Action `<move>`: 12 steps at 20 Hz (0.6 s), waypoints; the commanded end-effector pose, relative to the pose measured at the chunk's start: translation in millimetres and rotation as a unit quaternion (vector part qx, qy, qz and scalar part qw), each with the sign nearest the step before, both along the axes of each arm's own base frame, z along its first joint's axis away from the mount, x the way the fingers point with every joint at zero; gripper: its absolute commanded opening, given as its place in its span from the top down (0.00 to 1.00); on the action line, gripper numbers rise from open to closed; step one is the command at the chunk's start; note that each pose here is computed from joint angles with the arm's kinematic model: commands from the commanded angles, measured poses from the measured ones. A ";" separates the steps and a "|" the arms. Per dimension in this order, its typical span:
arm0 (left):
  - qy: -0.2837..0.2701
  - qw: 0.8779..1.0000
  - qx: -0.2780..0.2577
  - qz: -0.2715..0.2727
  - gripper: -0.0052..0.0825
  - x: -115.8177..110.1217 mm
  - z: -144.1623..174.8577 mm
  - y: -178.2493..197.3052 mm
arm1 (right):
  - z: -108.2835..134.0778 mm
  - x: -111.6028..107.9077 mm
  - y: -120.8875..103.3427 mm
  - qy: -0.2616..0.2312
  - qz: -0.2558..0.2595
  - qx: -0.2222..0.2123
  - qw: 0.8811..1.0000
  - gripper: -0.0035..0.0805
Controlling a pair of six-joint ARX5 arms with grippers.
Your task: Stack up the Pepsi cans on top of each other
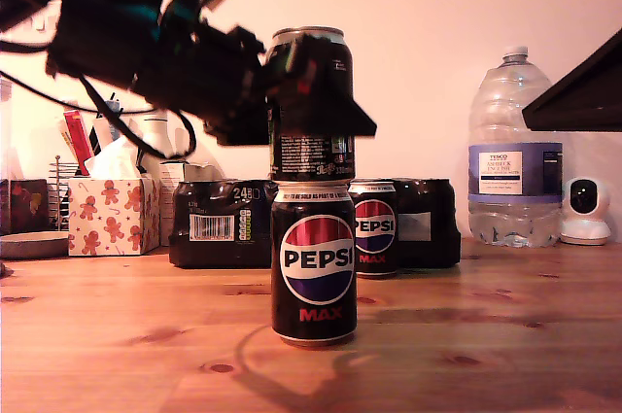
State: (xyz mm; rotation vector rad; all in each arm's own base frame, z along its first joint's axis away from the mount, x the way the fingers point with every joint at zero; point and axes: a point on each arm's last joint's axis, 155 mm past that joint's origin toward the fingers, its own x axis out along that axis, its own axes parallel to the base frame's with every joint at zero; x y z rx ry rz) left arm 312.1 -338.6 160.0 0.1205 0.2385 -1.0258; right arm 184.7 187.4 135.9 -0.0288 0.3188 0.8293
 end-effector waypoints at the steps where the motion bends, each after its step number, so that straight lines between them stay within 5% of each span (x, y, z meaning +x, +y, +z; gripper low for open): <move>1: -0.018 1.000 -0.014 -0.003 0.05 -1.2 20.8 -1.3 | -7.3 0.3 -1.0 0.005 -0.002 -0.004 1.000 0.97; 12: -0.018 1.000 -0.009 -0.005 0.05 7.5 46.7 -7.3 | -7.2 -0.6 -0.1 0.006 0.001 -0.003 1.000 0.97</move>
